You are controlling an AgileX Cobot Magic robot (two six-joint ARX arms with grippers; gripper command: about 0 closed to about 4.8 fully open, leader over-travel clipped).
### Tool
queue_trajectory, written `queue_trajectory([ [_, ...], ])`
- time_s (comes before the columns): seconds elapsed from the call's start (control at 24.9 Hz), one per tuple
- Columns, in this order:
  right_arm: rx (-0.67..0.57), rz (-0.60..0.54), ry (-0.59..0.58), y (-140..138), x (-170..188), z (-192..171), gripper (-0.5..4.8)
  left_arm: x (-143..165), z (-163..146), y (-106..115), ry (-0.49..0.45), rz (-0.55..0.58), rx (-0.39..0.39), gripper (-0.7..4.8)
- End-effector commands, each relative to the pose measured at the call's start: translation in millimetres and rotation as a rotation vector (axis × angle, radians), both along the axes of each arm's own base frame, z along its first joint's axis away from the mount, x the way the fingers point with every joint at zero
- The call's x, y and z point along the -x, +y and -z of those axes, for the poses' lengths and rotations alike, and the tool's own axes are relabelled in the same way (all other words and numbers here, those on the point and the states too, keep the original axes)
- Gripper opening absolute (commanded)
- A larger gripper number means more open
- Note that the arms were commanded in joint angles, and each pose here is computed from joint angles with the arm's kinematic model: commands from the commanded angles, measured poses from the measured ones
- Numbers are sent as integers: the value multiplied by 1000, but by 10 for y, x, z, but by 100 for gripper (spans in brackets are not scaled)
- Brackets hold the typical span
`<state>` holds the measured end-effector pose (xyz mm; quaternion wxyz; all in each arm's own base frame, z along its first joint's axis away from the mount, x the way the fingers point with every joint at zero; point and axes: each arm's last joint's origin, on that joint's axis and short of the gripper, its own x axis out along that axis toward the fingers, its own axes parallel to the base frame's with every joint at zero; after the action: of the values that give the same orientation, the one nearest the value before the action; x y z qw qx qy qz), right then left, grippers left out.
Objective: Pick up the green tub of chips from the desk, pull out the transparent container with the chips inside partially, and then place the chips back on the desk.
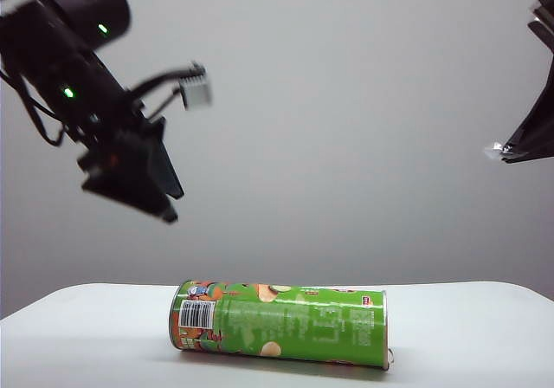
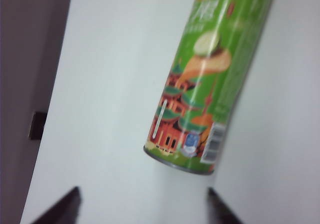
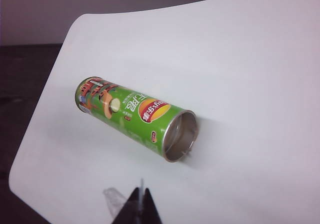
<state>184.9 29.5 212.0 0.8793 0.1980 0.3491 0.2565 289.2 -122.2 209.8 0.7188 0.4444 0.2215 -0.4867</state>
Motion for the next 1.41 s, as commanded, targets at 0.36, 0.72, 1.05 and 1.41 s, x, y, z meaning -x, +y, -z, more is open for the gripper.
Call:
queue_trajectory([
  [0.36, -74, -104, 51, 55, -37, 55, -1, -261, -18, -537, 208, 125, -176, 469],
  [0.72, -68, -116, 143, 67, -133, 233, -1, -386, 264, -863, 243, 154, -288, 479],
  [1.05, -75, -124, 160, 69, -120, 244, -1, -515, 666, -926, 246, 165, -338, 479],
  [1.41, -32, -123, 151, 61, -111, 263, -1, -593, 920, -981, 244, 173, -317, 479],
])
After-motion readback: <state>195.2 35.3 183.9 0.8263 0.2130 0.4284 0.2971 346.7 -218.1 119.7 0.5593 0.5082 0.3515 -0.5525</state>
